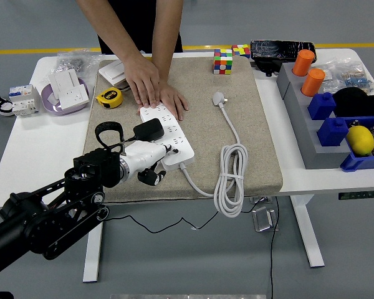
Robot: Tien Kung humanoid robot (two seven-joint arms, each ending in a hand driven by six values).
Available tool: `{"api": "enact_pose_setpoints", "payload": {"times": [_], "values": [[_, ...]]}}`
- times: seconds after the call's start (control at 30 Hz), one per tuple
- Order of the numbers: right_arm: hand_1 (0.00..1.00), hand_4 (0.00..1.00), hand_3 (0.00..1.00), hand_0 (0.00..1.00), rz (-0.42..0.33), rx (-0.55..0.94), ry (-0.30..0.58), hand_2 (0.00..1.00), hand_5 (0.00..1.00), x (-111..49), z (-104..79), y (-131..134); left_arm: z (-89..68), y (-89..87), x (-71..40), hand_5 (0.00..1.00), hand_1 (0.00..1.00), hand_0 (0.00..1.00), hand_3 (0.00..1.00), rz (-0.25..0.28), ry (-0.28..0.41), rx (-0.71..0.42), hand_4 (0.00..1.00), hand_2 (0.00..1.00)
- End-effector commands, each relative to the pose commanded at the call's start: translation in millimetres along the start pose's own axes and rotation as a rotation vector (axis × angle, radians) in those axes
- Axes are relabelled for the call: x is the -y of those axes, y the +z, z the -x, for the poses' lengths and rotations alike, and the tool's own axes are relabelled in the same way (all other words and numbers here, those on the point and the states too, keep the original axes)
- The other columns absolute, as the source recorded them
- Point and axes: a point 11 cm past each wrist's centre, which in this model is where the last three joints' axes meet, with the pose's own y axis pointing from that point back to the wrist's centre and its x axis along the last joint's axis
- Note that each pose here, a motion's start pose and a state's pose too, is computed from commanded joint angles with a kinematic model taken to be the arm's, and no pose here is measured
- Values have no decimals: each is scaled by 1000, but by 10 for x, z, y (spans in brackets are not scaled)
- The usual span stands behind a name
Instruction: Pick up the plug,place it near the board,insert it into the board,press the button
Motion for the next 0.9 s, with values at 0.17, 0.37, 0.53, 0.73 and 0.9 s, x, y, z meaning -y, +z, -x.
{"api": "enact_pose_setpoints", "payload": {"times": [0.17, 0.37, 0.53, 0.73, 0.9], "values": [[899, 998, 831, 998, -1, 2, 1, 824, 998, 1, -4, -11, 29, -62, 33, 39, 44, 135, 909, -14, -10, 3, 499, 163], [899, 998, 831, 998, 0, 3, 1, 825, 998, 1, -3, -6, 49, -92, 37, 35, 44, 135, 904, -20, -17, 11, 502, 163], [899, 998, 831, 998, -2, 7, 0, 825, 998, -1, 1, -23, 71, -113, 21, 37, 44, 135, 898, -24, -33, 25, 501, 163], [898, 998, 831, 998, -2, 7, -1, 825, 998, -3, 7, -23, 52, -136, 12, 37, 44, 135, 897, -26, -31, 32, 500, 164], [899, 998, 832, 998, -3, 9, -2, 826, 998, -5, 14, -33, -53, -144, -18, 36, 45, 136, 892, -24, 4, 22, 499, 164]]}}
